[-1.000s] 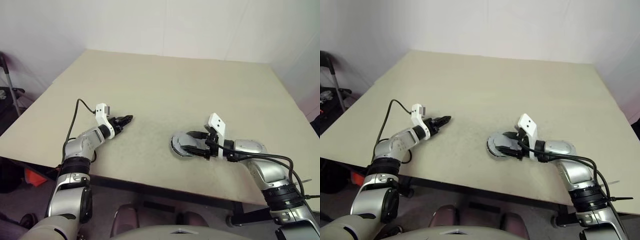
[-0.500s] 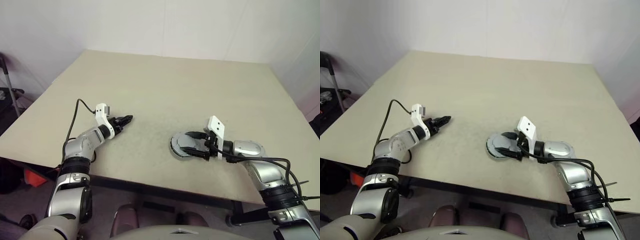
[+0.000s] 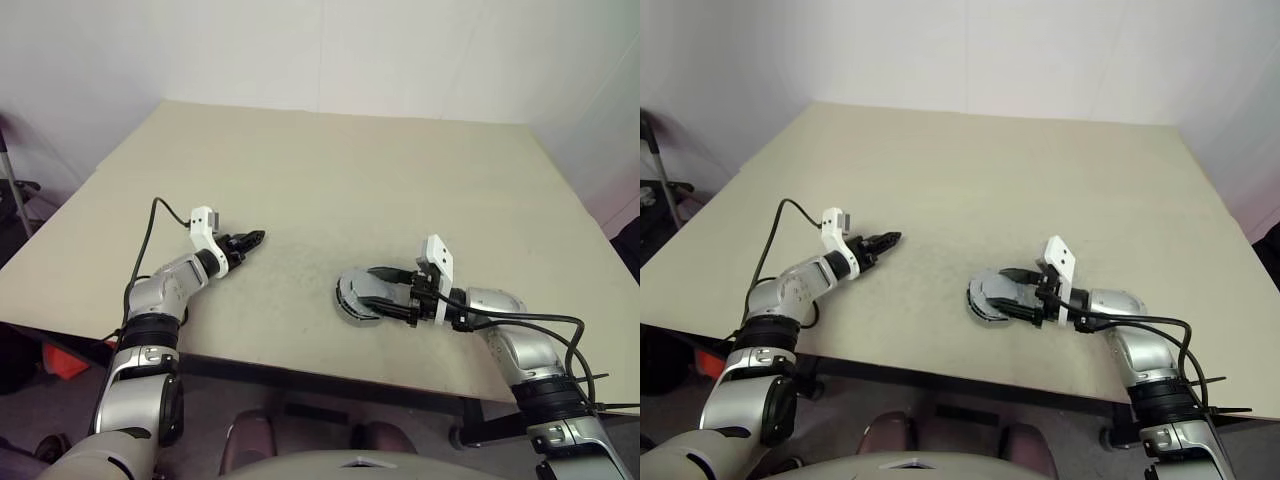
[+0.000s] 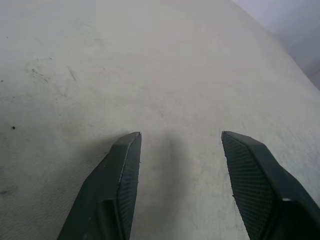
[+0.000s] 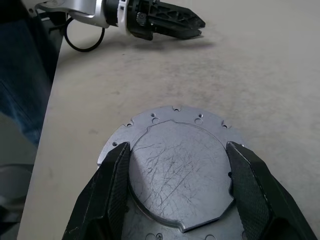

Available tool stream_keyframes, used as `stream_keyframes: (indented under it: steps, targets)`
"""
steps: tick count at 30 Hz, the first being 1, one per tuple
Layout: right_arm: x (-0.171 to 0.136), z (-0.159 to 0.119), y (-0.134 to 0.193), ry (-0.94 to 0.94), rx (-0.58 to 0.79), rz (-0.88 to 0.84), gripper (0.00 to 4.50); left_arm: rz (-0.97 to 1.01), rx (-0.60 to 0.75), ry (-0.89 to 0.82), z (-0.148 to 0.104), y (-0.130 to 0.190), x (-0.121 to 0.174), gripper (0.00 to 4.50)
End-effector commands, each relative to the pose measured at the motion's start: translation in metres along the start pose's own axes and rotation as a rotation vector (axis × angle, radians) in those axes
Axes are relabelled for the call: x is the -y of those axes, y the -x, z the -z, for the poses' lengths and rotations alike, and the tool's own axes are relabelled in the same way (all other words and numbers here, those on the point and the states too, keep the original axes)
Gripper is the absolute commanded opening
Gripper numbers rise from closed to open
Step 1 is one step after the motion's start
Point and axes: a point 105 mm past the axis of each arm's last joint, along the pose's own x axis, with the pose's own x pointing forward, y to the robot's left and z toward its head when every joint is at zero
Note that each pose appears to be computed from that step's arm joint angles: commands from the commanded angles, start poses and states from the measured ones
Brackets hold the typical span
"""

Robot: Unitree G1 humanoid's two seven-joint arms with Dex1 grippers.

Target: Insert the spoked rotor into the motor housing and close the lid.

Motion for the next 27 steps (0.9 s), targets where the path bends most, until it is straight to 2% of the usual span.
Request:
stream_keyframes:
  steps: [1, 8, 12, 13, 18, 27]
  targets:
    - [0.0, 0.003, 0.001, 0.054, -0.026, -0.009, 2.94, 0.005, 0.032, -0.032, -0.012, 0.002, 0.001, 2.72]
    - [0.013, 0.012, 0.0, 0.074, -0.091, 0.056, 2.94, 0.004, 0.033, -0.032, -0.012, 0.002, 0.001, 2.72]
    - [0.019, 0.012, -0.001, 0.092, -0.105, 0.076, 4.3, 0.003, 0.033, -0.032, -0.012, 0.002, 0.001, 2.72]
    - [0.02, 0.012, -0.002, 0.104, -0.106, 0.082, 4.48, 0.003, 0.033, -0.032, -0.012, 0.002, 0.001, 2.72]
    - [0.016, -0.002, -0.001, 0.098, -0.036, 0.073, 4.48, 0.003, 0.032, -0.03, -0.012, 0.002, 0.001, 2.72]
    - [0.003, -0.056, 0.006, 0.059, 0.169, 0.025, 4.48, 0.008, 0.029, -0.027, -0.011, 0.0, 0.002, 2.72]
